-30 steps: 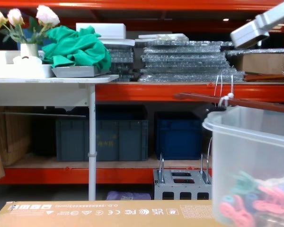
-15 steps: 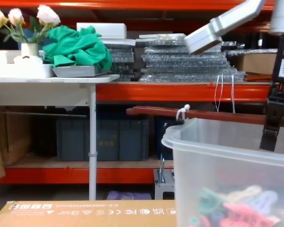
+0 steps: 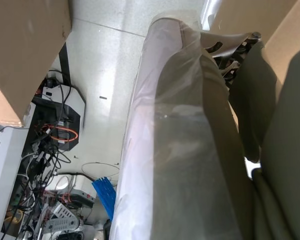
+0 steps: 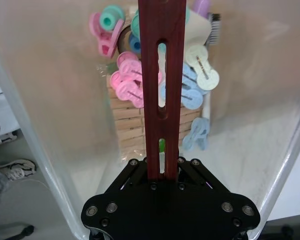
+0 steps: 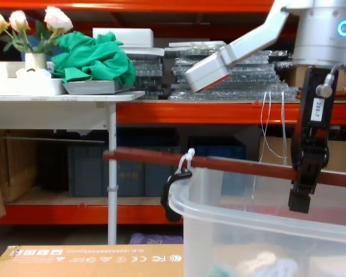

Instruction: Use one hand to grasp the basket and place it at the designated location.

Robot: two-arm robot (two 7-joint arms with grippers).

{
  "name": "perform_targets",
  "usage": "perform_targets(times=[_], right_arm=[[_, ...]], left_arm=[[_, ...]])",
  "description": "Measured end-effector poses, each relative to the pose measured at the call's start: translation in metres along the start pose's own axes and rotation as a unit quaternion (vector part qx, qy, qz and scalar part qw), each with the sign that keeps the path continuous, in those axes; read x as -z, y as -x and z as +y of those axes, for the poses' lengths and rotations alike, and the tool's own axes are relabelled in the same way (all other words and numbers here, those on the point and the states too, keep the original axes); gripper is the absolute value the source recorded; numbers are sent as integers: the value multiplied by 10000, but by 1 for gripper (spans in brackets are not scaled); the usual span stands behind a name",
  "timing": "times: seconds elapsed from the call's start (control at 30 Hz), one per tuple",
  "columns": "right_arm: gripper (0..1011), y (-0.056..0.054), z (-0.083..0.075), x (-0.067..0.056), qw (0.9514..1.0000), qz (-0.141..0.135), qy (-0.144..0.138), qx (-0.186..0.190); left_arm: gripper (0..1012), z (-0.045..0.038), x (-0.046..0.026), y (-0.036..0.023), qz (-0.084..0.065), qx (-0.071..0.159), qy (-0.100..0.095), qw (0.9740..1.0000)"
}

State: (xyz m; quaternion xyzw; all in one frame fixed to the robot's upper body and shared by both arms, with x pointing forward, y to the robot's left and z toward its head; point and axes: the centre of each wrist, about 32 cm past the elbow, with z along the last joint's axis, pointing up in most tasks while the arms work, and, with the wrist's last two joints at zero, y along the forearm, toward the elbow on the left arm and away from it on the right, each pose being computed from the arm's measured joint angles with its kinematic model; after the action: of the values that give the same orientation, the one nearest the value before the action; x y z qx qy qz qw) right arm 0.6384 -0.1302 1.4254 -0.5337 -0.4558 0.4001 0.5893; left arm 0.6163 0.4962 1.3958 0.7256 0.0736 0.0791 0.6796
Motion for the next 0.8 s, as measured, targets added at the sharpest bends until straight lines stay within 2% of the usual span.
perform_targets(times=[0.4,0.5,0.8], right_arm=[[98,-139,181,-62,9984,-544,-97,-97],[98,-164,190,-78,9979,-624,-100,-109],[98,-318,108,-253,9939,-1095,-29,-96]], left_arm=[[0,0,1,0,2,0,-1,10000],[0,0,1,0,1,0,0,10000],[0,0,1,0,1,0,0,10000]])
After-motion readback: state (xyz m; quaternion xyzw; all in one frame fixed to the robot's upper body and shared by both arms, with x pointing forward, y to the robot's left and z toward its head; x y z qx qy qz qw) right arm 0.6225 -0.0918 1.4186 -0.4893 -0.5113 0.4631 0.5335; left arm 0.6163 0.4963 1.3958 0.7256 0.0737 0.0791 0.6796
